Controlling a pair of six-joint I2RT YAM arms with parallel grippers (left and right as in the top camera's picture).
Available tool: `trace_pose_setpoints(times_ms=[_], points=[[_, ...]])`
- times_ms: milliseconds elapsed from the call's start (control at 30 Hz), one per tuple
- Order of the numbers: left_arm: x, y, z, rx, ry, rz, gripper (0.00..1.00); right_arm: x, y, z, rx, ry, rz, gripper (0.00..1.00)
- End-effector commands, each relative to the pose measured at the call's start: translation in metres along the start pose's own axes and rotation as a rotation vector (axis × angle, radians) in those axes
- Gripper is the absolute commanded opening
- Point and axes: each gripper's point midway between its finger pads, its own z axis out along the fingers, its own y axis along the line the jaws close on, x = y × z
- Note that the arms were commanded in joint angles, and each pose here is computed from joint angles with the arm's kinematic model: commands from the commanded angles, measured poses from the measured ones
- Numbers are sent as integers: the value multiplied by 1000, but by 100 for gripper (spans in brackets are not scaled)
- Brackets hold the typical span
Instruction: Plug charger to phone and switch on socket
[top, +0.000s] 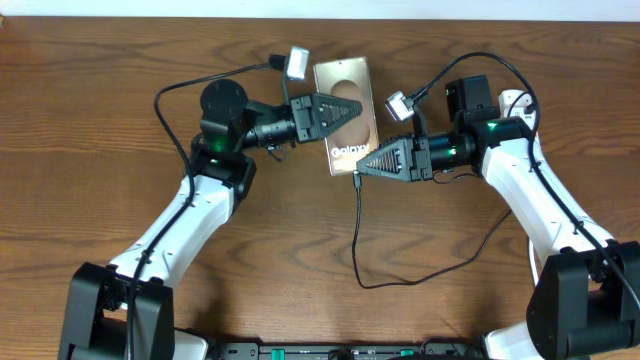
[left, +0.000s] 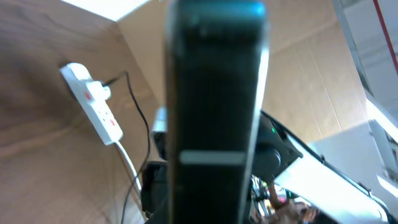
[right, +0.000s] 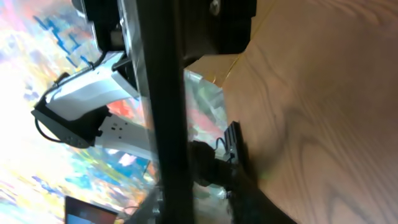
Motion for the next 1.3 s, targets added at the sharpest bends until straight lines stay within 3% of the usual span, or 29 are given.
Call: trace_pose_setpoints(times_ms=[0, 300, 733, 900, 1033, 1167, 1267], points=[[4, -13, -1, 35, 37, 45, 7, -4, 7, -1, -25, -6, -27, 35], [1, -12, 0, 28, 21, 45, 7, -7, 7, -2, -24, -10, -58, 59], [-11, -7, -1, -2, -45, 44, 7, 28, 12, 15, -17, 59, -88, 59], [-10, -7, -1, -2, -45, 44, 8, 34, 7, 21, 10, 94, -98, 52], [-10, -7, -1, -2, -44, 44, 7, 32, 6, 22, 9, 95, -122, 33], [-9, -8, 0, 1, -39, 44, 7, 30, 6, 22, 8, 93, -136, 2], [-8, -8, 0, 5, -29, 44, 7, 30, 6, 22, 8, 92, -141, 1]])
